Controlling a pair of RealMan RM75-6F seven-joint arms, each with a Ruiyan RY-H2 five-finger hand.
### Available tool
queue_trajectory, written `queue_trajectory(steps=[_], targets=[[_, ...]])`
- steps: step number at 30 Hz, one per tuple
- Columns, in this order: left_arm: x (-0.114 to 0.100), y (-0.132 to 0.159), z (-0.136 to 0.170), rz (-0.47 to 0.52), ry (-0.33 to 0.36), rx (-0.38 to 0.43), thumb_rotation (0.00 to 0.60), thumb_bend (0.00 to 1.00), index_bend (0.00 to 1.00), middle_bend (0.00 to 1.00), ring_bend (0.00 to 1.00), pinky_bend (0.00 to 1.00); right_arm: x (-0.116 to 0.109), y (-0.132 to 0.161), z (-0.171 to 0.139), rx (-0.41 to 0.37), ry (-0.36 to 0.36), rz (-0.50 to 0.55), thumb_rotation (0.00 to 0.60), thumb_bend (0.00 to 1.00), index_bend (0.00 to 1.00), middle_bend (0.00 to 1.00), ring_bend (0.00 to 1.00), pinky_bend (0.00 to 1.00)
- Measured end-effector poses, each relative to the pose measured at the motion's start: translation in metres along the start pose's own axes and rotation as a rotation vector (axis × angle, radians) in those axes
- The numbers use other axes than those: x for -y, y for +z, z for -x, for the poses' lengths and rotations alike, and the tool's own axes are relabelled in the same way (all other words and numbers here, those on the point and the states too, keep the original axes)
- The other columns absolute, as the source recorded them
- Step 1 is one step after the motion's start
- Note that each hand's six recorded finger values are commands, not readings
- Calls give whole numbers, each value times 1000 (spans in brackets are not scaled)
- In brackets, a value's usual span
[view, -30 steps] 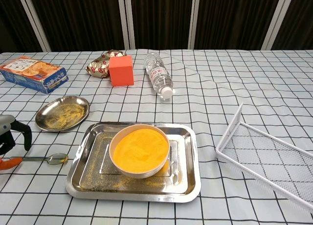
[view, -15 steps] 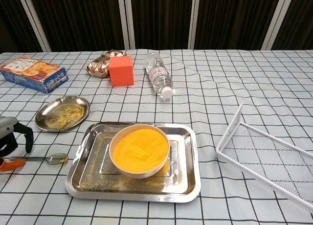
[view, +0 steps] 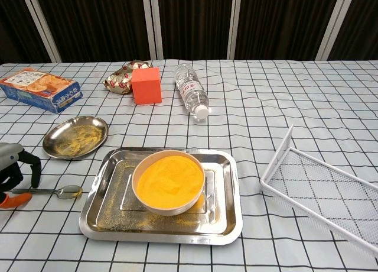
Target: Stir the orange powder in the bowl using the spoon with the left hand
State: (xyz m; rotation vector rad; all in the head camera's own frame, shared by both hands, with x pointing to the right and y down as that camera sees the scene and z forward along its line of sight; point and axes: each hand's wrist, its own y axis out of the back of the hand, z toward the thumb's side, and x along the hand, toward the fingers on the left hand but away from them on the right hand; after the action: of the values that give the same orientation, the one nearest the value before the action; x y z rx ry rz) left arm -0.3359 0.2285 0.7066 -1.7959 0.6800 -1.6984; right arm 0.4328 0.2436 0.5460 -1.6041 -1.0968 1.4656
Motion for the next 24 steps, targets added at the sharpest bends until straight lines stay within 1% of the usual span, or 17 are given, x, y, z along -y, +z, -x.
queue_trajectory(steps=[6,12,18,24], targets=[[2,-1,0,1,-8,-5,600,569,539,903,859,919,0,0,0,0,1,2,600,360,0,0,0,0],[-2,1,0,17,9,2,600,572,543,903,858,918,0,0,0,0,0,4,600,360,0,0,0,0],[-17,8,4,38,44,26,600,571,547,903,859,918,-1,0,0,-1,-1,5,600,360,0,0,0,0],[-43,17,10,47,80,56,600,571,546,903,859,918,-1,0,0,0,-1,6,600,359,0,0,0,0]])
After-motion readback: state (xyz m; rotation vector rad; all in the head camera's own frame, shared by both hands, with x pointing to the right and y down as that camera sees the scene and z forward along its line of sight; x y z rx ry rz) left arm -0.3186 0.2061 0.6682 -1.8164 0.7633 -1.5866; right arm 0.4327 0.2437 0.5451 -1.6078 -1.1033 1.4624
